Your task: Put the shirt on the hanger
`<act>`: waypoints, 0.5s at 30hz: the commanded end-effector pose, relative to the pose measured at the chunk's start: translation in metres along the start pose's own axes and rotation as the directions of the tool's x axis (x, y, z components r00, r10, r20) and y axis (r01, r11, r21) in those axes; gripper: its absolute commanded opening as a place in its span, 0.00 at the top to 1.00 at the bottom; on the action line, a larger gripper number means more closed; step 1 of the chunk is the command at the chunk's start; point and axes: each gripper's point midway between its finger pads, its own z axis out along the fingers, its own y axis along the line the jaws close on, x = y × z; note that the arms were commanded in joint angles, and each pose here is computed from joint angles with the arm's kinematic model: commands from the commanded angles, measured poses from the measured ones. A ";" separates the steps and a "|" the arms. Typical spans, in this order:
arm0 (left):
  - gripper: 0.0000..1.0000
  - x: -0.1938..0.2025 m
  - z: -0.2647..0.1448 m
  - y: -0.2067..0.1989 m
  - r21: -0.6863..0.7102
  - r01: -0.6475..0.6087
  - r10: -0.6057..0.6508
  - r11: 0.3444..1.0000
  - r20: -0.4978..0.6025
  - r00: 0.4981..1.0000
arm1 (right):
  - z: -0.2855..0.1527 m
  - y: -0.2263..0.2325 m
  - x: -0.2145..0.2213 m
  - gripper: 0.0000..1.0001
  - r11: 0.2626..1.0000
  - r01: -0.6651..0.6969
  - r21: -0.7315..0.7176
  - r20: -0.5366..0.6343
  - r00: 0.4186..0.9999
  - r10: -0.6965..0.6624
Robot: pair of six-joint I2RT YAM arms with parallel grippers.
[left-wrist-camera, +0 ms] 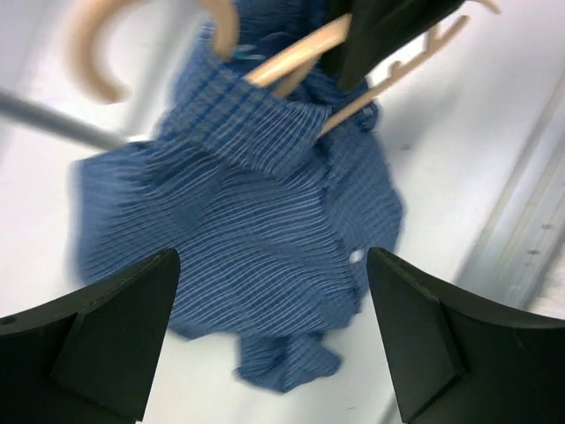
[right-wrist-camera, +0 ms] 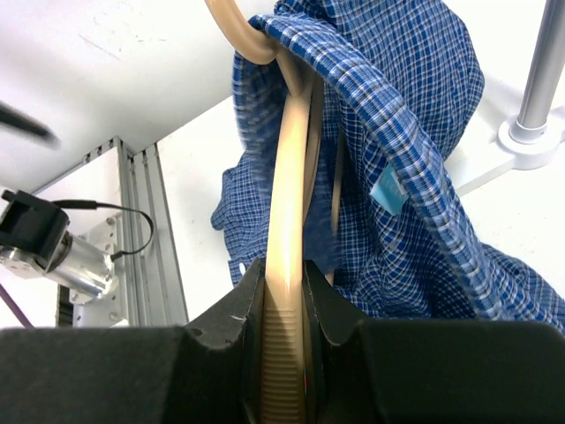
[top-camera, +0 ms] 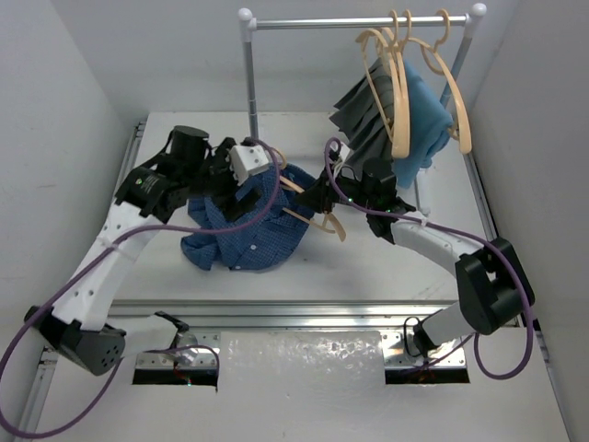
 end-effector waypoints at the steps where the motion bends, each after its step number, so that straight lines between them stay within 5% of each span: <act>1: 0.14 -0.031 -0.057 0.025 -0.223 -0.158 0.176 0.962 0.063 0.982 | 0.002 0.012 -0.030 1.00 0.989 0.123 -0.084 0.115 0.987 -0.113; 4: 0.00 -0.007 -0.080 0.082 -0.438 -0.271 0.276 0.857 -0.054 0.960 | 0.001 0.014 -0.029 1.00 0.986 0.134 -0.100 0.119 0.985 -0.122; 9: 0.01 0.044 -0.043 0.117 -0.322 -0.297 0.298 0.899 -0.047 0.953 | -0.006 0.028 -0.029 1.00 0.972 0.181 -0.149 0.117 0.979 -0.164; 15: 0.01 0.013 -0.012 0.090 -0.214 -0.465 0.505 0.859 0.200 0.840 | -0.011 0.041 -0.032 1.00 0.952 0.228 -0.205 0.093 0.973 -0.213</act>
